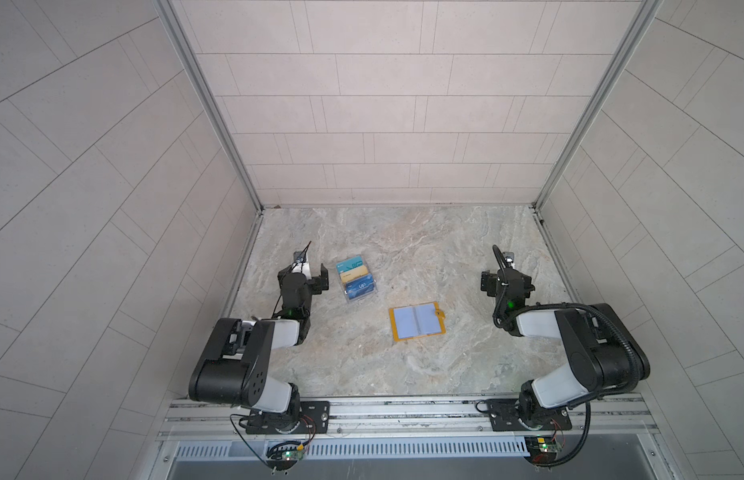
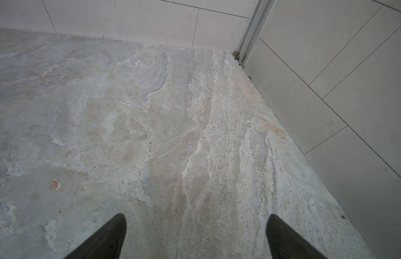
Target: Take the credit cards out of the card holder
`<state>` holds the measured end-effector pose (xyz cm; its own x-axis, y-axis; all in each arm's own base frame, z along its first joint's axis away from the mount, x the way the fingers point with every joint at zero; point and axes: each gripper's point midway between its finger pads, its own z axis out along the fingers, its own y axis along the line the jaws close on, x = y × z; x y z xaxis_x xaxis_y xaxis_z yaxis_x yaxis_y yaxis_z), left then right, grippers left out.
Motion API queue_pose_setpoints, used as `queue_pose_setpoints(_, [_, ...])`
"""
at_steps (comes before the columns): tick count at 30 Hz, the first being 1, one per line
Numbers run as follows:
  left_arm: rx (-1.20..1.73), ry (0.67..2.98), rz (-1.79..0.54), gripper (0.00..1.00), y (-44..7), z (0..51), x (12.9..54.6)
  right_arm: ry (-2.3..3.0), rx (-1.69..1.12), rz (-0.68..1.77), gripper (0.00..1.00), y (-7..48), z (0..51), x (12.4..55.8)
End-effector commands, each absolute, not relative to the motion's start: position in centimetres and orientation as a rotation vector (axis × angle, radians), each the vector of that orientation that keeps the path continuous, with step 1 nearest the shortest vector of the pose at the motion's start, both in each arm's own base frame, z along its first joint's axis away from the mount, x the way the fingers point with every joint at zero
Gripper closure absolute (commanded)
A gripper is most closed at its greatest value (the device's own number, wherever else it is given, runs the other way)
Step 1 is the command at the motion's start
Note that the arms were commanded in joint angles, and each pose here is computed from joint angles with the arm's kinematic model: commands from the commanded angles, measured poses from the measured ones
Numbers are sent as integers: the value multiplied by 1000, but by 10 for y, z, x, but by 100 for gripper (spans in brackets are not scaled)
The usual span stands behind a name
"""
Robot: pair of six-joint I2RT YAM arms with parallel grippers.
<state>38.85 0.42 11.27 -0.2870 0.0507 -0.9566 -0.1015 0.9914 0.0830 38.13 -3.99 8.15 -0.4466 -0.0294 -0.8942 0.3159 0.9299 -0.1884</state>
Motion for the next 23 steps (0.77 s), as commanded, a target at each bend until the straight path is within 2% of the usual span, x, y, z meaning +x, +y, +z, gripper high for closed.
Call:
queue_pose_setpoints(1, [-44,1828,124,0,4,121,393,1980,195,-387,0,-38,90,387])
queue_pose_setpoints(23, [-34,1827,121,0,1,122,393,1977,196,-387,1,-39,91,387])
